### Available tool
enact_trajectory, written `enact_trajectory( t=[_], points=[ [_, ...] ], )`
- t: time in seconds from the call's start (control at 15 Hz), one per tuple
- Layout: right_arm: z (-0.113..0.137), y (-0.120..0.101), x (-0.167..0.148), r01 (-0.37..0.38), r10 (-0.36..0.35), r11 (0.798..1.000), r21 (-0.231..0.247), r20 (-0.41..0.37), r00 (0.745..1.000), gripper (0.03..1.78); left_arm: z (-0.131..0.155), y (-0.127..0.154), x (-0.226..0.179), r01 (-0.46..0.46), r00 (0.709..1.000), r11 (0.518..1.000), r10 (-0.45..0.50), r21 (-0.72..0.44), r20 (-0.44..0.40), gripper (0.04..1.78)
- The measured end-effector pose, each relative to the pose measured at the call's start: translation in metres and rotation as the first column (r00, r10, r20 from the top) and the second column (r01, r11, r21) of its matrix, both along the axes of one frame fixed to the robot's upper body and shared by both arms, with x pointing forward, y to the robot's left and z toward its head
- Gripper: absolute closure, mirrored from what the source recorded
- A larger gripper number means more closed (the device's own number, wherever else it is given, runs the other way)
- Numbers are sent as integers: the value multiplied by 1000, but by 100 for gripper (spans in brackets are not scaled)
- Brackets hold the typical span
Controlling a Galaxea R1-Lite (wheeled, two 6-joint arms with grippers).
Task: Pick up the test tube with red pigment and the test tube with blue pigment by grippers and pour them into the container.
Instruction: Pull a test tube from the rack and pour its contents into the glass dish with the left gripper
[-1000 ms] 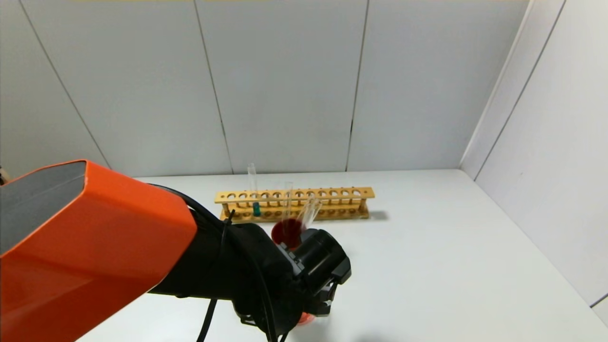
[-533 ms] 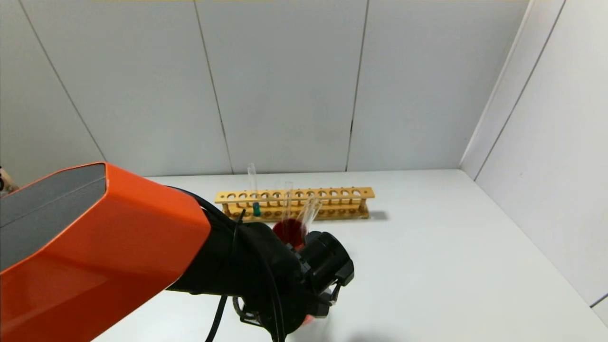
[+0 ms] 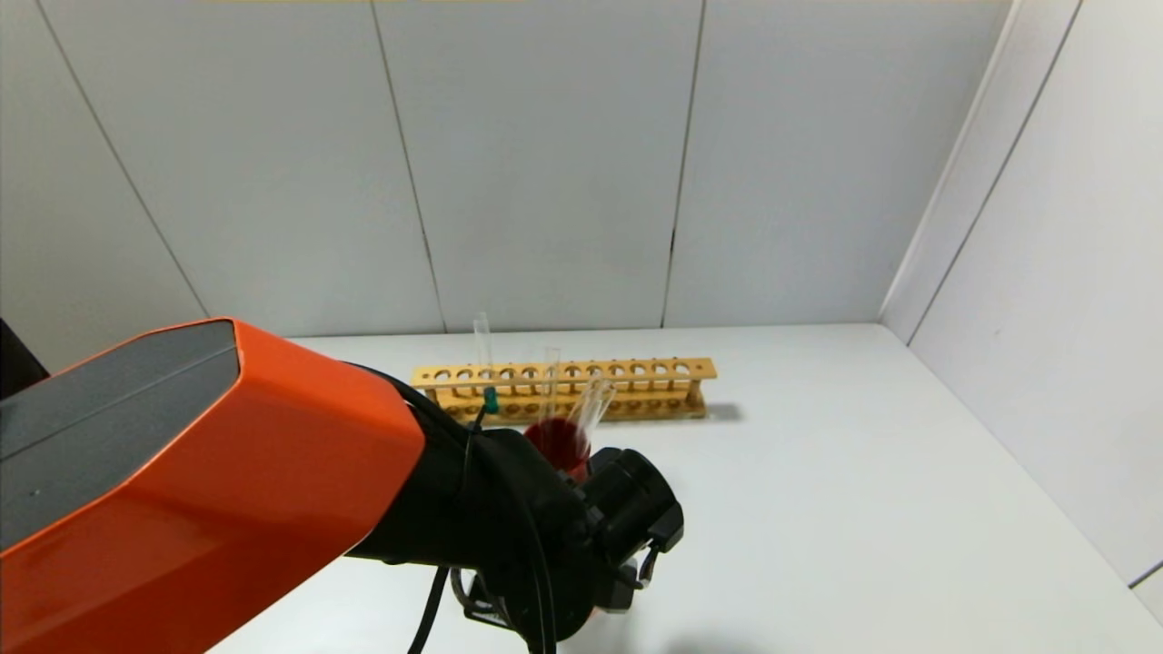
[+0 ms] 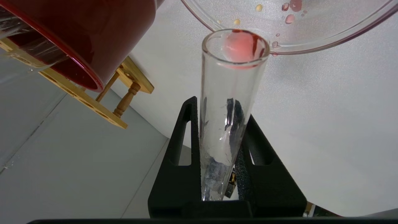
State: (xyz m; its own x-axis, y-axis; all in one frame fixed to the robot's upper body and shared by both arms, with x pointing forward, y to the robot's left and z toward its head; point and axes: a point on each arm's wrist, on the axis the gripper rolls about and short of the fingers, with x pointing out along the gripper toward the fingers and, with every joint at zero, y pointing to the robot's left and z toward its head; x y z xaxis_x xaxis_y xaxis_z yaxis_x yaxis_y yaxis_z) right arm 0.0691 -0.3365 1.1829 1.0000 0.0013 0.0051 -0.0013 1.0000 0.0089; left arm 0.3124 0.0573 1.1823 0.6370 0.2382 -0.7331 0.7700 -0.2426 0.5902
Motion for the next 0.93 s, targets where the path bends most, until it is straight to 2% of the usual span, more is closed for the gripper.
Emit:
enact_trajectory(
  t=[0.93],
  points=[
    [0,0,0,0,0,1000,0,0,1000,6,5,-2,-2,-1,1000,1000,1,-5,5,147]
  ],
)
